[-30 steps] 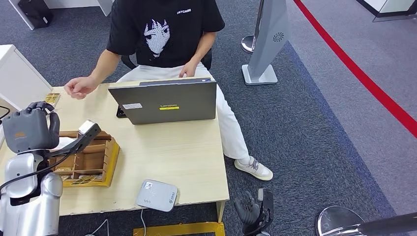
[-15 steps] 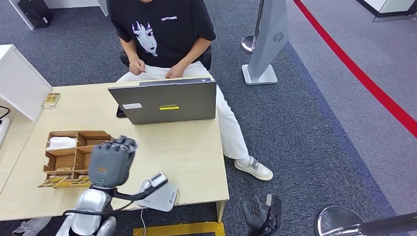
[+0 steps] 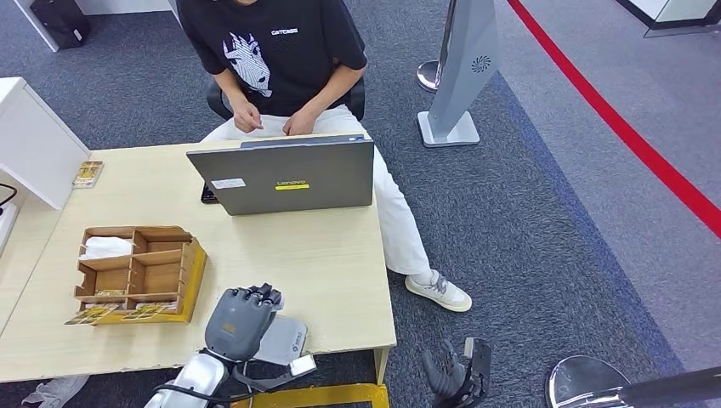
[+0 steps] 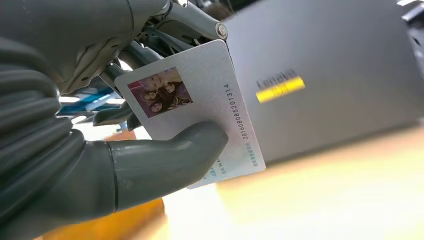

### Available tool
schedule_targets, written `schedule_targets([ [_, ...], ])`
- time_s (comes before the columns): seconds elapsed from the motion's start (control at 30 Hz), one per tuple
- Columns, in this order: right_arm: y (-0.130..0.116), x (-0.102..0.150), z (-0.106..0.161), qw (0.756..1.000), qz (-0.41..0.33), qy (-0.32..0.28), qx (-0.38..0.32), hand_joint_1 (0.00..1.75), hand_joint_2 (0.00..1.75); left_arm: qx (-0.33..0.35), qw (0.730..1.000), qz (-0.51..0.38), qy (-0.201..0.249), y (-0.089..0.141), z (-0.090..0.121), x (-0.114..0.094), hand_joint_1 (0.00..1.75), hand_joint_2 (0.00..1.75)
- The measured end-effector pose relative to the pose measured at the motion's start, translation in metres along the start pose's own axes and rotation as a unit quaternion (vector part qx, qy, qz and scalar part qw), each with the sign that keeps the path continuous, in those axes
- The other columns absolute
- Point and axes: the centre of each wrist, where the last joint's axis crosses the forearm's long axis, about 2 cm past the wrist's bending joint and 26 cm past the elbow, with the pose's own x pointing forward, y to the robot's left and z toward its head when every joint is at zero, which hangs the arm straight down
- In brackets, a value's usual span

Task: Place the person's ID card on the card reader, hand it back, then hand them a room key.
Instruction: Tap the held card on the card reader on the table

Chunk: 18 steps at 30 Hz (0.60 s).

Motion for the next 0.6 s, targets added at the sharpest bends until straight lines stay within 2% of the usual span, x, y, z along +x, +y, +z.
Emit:
schedule_targets([
  [0.13, -0.001, 0.000, 0.000, 1.000, -0.002, -0.001, -0.003, 0.00, 1.75, -0.026, 1.000, 0.008, -0.015, -0.016, 0.006, 0.011, 1.75, 1.75],
  [0.33, -0.003, -0.002, 0.001, 1.000, -0.004, -0.003, -0.006, 0.00, 1.75, -0.037, 0.999, 0.014, -0.034, -0.028, 0.012, 0.020, 1.75, 1.75],
  [0.6, -0.006, -0.004, 0.003, 1.000, -0.006, -0.002, -0.008, 0.00, 1.75, -0.036, 0.999, 0.013, -0.016, -0.029, 0.012, 0.022, 1.75, 1.75],
])
